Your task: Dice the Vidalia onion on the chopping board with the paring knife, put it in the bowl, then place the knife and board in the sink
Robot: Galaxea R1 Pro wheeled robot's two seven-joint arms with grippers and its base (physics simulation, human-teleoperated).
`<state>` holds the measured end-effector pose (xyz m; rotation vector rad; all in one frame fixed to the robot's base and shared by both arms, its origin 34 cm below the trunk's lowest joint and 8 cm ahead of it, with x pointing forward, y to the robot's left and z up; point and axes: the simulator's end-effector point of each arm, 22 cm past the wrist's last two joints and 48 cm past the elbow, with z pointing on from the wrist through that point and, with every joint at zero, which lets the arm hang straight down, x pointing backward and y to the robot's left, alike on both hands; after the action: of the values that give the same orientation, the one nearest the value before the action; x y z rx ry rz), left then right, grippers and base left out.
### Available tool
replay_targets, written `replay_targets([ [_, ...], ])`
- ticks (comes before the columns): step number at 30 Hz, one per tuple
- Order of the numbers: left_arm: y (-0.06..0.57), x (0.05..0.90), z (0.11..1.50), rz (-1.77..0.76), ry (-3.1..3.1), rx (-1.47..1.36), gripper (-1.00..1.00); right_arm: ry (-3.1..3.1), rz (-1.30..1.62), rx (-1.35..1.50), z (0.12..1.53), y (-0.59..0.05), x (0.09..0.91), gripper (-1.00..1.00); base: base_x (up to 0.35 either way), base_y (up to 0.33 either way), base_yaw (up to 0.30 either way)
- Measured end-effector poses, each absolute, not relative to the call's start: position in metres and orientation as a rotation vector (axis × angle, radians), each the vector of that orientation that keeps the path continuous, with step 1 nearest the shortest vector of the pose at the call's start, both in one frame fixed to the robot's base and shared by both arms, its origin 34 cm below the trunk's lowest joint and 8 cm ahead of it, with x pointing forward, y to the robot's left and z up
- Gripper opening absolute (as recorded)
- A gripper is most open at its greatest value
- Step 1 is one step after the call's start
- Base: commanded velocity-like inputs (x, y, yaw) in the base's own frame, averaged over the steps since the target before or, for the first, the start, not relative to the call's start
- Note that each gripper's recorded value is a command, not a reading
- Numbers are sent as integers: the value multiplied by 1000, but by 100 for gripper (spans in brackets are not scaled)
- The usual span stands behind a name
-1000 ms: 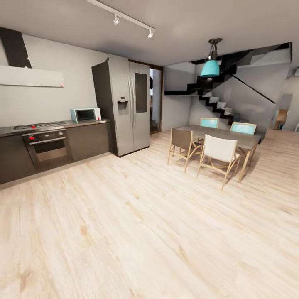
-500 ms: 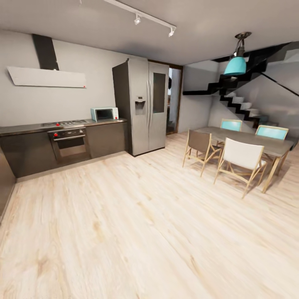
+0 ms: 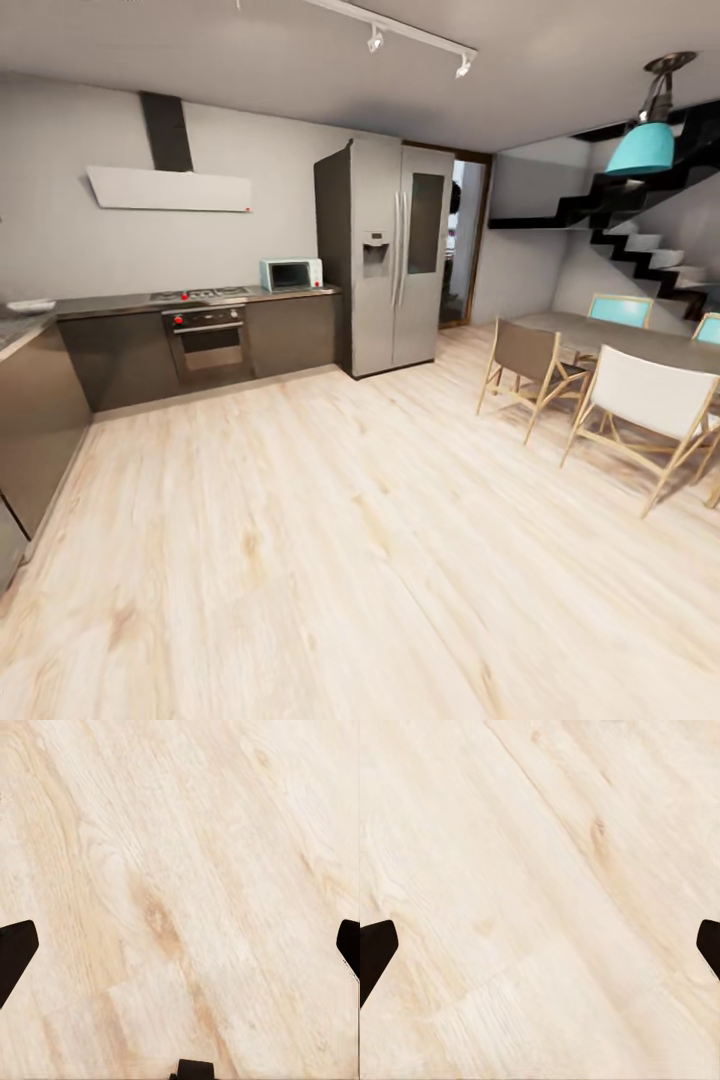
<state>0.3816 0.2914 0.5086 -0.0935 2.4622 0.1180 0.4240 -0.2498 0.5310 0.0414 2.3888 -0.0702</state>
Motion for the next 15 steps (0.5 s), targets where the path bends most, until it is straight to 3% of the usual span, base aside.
replay_targets([
  [7,291,382,509,118,2462,-94,100,2390,-70,41,531,-250,424,100,222,-211,274],
  [15,293,382,509,120,2462,-95,100,2390,-70,40,531,-250,424,100,224,-21,274],
])
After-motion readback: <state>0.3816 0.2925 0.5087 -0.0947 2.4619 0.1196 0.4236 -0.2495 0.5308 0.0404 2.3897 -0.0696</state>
